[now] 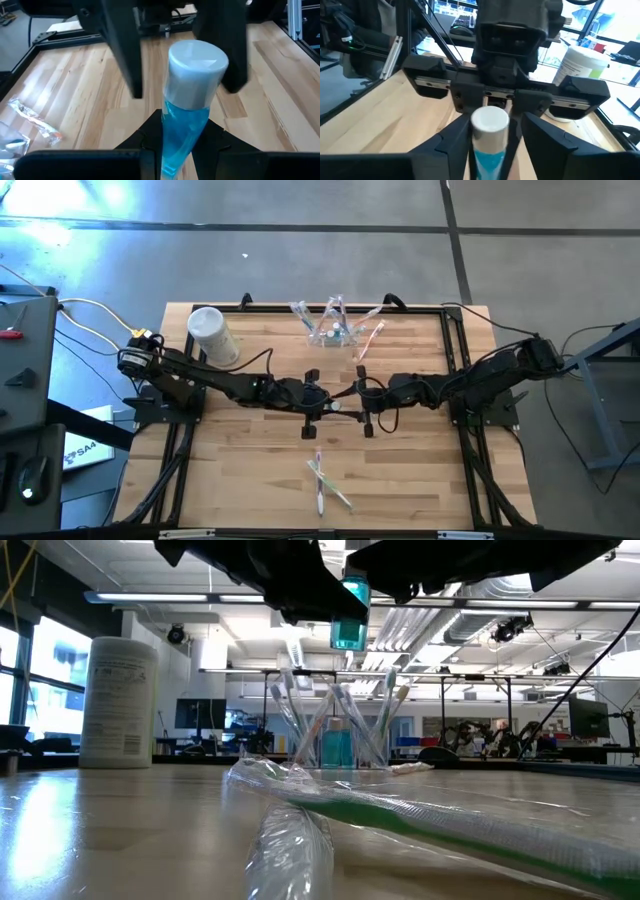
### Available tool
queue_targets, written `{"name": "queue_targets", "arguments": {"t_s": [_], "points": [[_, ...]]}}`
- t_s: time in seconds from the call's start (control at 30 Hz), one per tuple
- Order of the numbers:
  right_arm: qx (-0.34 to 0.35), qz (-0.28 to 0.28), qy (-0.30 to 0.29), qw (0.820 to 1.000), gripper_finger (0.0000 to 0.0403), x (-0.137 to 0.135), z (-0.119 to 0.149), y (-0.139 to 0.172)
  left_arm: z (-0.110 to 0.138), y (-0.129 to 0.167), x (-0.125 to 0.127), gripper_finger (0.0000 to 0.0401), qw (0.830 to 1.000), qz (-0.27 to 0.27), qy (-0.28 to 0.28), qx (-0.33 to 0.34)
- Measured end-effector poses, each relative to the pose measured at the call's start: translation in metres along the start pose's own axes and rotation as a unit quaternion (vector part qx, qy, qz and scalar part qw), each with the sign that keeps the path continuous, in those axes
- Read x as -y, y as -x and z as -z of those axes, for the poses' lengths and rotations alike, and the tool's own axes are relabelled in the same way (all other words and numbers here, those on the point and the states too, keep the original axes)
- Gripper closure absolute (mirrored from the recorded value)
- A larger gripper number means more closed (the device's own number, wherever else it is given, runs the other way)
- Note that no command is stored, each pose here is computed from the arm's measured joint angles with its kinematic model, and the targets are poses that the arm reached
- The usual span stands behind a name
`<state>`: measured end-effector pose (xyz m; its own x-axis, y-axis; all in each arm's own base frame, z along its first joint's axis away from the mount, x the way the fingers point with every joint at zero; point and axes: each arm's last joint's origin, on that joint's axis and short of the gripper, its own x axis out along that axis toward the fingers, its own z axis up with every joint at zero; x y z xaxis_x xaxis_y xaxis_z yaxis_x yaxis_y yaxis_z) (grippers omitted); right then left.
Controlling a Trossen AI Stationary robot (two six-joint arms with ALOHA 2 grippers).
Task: Pick & Place toothbrushing station
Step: Put the mouthwash into the transparent organizer
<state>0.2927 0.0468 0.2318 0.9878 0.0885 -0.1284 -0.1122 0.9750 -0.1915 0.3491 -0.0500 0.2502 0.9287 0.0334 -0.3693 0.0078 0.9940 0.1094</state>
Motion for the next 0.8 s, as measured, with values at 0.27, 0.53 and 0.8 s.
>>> {"name": "queue_targets", "arguments": {"t_s": [0.27, 0.53, 0.8], "points": [[-0.007, 0.004, -0.008, 1.000, 0.0295, 0.007, 0.003, 0.000, 0.000, 0.000, -0.001, 0.0338, 1.000, -0.013, 0.000, -0.001], [-0.008, -0.007, -0.010, 1.000, 0.0315, 0.011, 0.004, -0.001, 0.001, 0.000, -0.001, 0.0338, 1.000, -0.013, 0.002, -0.002], [-0.008, -0.009, -0.001, 1.000, 0.0315, 0.011, 0.004, -0.001, 0.001, 0.000, -0.001, 0.0338, 1.000, -0.013, -0.003, -0.002]]}}
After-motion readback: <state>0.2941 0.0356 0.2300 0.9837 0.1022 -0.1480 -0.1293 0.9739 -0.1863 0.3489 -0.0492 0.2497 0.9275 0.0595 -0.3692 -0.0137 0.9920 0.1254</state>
